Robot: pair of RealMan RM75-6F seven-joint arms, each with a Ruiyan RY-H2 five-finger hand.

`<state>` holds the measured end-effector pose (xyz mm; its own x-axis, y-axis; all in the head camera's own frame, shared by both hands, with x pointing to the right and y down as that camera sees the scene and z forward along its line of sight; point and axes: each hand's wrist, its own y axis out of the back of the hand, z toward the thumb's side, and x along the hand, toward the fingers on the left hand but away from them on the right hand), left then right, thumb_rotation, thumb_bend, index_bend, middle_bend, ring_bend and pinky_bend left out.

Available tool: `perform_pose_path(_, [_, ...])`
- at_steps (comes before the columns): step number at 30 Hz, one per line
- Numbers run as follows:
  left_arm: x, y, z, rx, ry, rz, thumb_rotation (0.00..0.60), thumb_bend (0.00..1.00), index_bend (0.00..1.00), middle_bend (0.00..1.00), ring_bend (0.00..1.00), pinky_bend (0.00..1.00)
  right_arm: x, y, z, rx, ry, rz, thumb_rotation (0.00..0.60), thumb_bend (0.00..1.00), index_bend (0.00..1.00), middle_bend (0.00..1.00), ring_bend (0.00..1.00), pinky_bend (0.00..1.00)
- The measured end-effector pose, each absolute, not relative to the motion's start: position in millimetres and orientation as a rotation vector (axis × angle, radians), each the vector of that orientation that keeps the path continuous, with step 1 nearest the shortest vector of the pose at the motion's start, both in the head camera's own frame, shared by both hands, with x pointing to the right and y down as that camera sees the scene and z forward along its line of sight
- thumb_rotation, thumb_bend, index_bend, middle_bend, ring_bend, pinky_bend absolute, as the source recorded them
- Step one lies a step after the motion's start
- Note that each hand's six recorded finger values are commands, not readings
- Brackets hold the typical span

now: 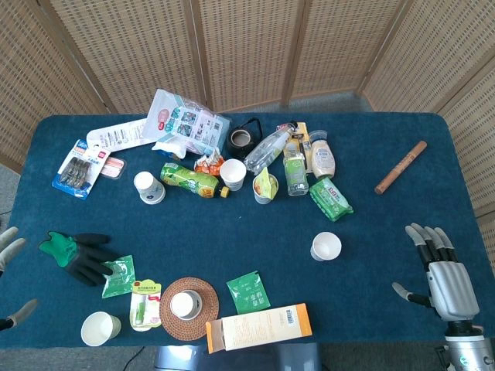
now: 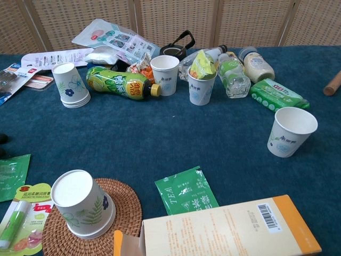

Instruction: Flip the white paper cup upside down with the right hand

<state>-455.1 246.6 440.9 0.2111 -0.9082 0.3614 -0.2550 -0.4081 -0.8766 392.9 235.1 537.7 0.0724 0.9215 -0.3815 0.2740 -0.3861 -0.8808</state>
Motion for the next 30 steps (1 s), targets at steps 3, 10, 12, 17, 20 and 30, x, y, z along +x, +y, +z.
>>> perform_pose_path(3, [-454.8,246.7,440.5,-1.803,1.083,-1.211,0.600,0.27,0.00,0.00,0.00,0.00,392.1,235.3,538.1,-1.738,-1.188,1.334,0.600,0.01,0.01,0.00,0.00,0.00])
perform_pose_path(10, [-453.0,247.2,441.2,-1.803,1.077,-1.205,0.600,0.27,0.00,0.00,0.00,0.00,391.1,236.5,541.3,-1.759,-1.179,1.340,0.600,0.00,0.01,0.00,0.00,0.00])
perform_pose_path(12, [-452.7,247.3,441.5,-1.803,1.075,-1.205,0.600,0.27,0.00,0.00,0.00,0.00,390.8,237.3,544.7,-1.778,-1.174,1.348,0.600,0.00,0.01,0.00,0.00,0.00])
perform_pose_path(17, [-452.7,247.7,441.9,-1.804,1.073,-1.208,0.600,0.27,0.00,0.00,0.00,0.00,390.4,237.8,560.2,-1.865,-1.165,1.378,0.600,0.00,0.03,0.00,0.00,0.00])
perform_pose_path(20, [-453.4,248.0,441.7,-1.801,1.076,-1.211,0.600,0.27,0.00,0.00,0.00,0.00,390.5,236.5,572.3,-1.915,-1.155,1.392,0.600,0.00,0.03,0.00,0.00,0.00])
perform_pose_path(30, [-451.9,250.0,443.0,-1.799,1.067,-1.216,0.600,0.27,0.00,0.00,0.00,0.00,381.2,229.0,616.4,-2.005,-1.125,1.454,0.600,0.00,0.03,0.00,0.00,0.00])
